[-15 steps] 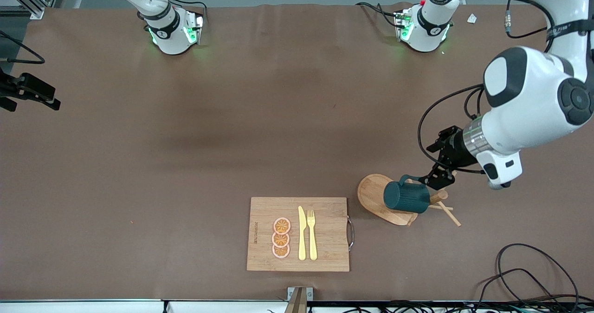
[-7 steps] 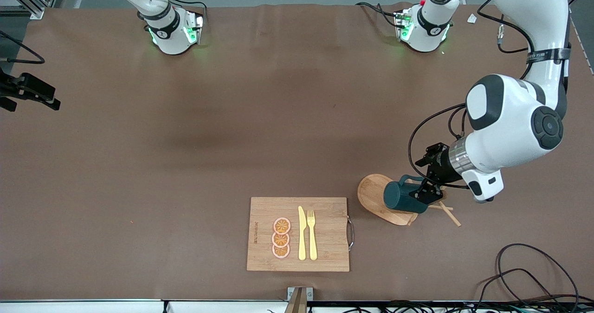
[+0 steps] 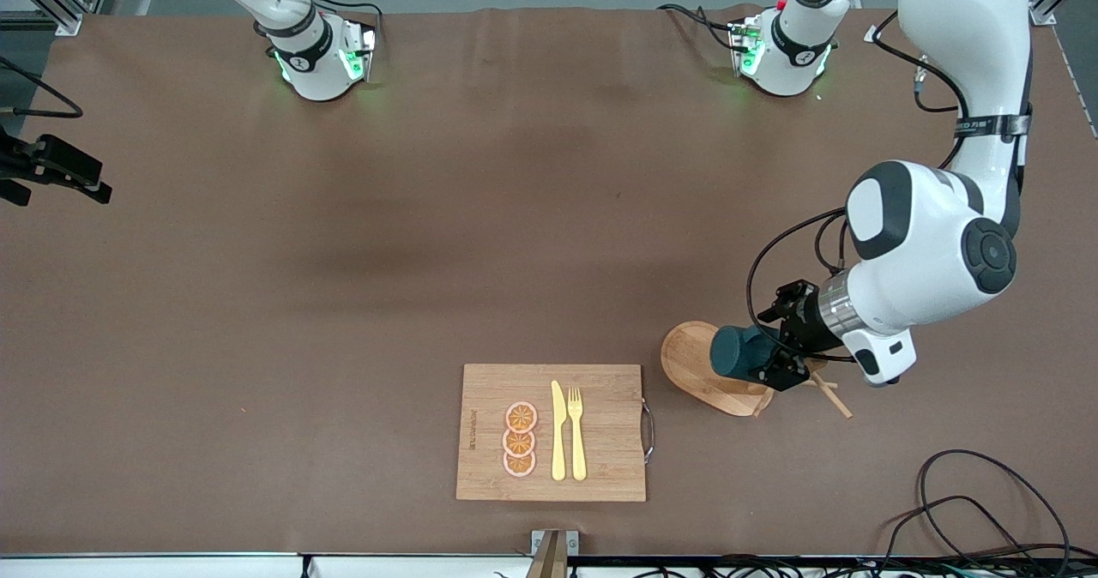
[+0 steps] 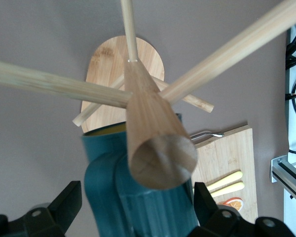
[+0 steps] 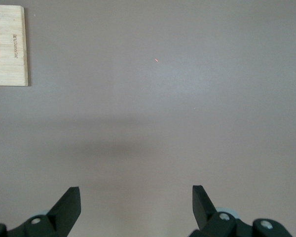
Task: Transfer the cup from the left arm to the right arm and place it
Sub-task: 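Close the left gripper on the teal mug's rim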
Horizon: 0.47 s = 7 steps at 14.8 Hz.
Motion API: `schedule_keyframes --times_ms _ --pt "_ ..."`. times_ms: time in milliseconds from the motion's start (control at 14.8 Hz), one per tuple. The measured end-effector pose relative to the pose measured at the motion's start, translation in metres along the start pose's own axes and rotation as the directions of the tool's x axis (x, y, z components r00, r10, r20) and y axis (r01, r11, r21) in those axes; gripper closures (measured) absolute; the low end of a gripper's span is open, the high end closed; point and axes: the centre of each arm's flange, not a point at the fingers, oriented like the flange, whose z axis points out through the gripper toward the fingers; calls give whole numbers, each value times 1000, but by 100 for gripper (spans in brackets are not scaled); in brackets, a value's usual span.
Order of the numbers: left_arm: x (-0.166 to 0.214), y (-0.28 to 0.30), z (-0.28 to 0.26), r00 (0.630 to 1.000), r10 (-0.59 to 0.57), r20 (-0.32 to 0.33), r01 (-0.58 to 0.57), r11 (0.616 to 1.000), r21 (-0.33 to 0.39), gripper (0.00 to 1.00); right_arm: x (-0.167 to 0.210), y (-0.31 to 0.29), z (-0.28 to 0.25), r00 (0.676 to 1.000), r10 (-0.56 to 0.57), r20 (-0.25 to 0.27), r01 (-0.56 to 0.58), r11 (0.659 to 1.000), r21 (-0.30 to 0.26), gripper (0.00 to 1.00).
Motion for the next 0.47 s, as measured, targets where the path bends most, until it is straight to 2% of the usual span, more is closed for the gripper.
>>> schedule_keyframes --times_ms 337,405,472 --pt "-6 3 10 1000 9 1 -9 1000 -11 1 0 0 0 1000 0 0 0 1000 0 0" --pt "-7 3 10 1000 10 1 -10 1000 -13 3 0 0 0 1000 0 0 0 1000 0 0" --pt "-8 4 9 1000 12 2 -12 1000 -18 10 0 0 0 1000 0 0 0 1000 0 0"
